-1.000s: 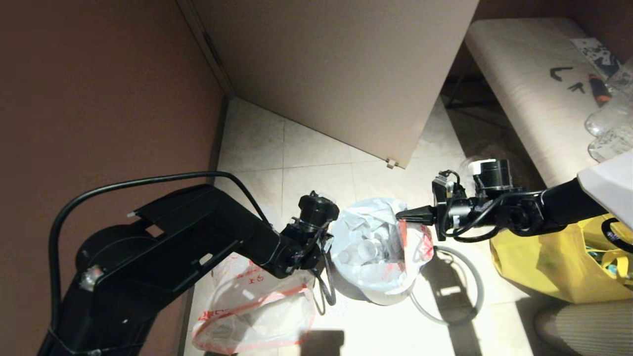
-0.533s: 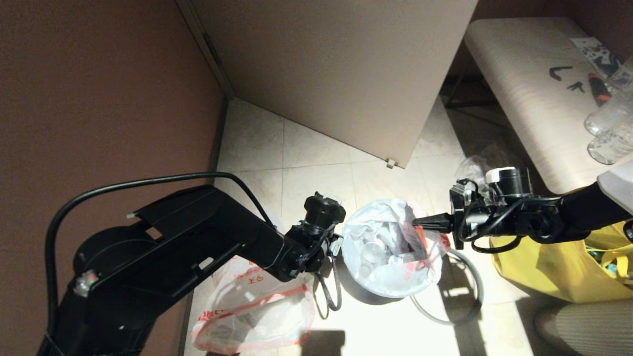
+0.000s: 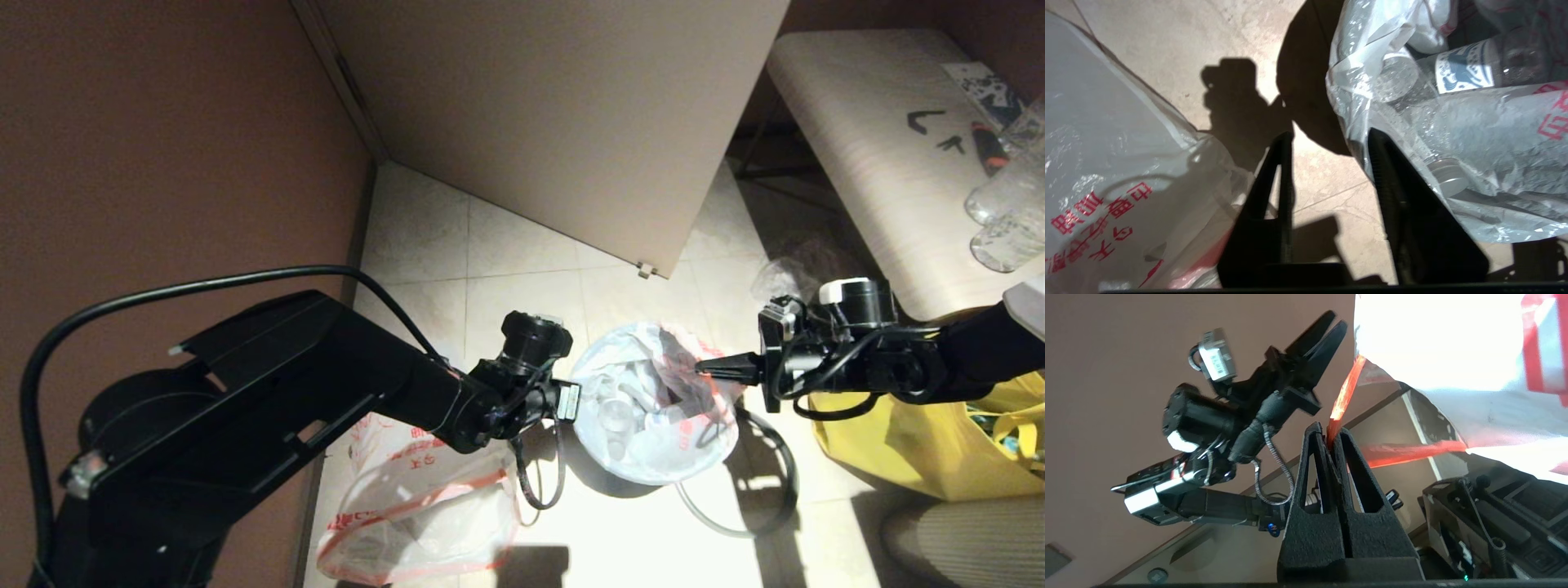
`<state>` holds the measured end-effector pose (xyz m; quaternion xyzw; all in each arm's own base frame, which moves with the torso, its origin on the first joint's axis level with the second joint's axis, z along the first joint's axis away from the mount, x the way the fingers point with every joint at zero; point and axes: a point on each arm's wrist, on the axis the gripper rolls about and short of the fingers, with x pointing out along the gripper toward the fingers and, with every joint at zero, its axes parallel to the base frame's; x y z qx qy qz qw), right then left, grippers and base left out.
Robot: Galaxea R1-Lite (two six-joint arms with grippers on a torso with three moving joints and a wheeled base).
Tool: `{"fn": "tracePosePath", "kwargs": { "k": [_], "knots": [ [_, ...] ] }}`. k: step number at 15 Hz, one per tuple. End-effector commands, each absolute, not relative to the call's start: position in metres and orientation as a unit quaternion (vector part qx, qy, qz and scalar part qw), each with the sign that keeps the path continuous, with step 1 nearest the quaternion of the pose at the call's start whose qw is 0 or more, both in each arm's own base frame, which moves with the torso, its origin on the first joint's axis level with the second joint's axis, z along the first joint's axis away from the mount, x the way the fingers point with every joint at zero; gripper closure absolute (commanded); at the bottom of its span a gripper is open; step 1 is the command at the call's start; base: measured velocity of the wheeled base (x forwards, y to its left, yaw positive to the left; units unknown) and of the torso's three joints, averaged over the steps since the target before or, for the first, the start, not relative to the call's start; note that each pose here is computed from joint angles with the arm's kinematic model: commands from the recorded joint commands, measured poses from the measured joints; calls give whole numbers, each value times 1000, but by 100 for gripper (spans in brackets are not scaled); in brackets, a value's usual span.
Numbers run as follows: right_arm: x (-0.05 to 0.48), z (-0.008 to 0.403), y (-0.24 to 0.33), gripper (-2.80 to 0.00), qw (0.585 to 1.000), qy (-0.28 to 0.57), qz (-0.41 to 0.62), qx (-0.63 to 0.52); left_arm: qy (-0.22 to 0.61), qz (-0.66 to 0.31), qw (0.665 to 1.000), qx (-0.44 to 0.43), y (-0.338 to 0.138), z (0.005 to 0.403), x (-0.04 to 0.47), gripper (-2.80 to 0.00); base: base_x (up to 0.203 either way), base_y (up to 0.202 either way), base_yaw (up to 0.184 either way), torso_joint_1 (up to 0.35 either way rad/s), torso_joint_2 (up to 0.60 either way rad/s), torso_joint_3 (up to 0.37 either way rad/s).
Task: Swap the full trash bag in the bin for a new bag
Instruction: Place the trash bag on the floor
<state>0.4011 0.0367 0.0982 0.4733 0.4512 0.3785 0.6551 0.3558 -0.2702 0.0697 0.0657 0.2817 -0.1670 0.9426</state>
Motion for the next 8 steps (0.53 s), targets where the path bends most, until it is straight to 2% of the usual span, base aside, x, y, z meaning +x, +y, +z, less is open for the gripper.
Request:
{"fn": "tracePosePath", "kwargs": {
  "k": [1, 8],
  "knots": [
    [401, 98, 36, 0, 653, 451, 380, 474, 273, -169, 945, 59, -273, 75, 359, -280, 0, 0, 0, 0, 0, 0],
    [403, 94, 18, 0, 666, 439, 368, 477, 292, -208, 931, 69, -313, 22, 379, -280, 0, 0, 0, 0, 0, 0]
  ]
}}
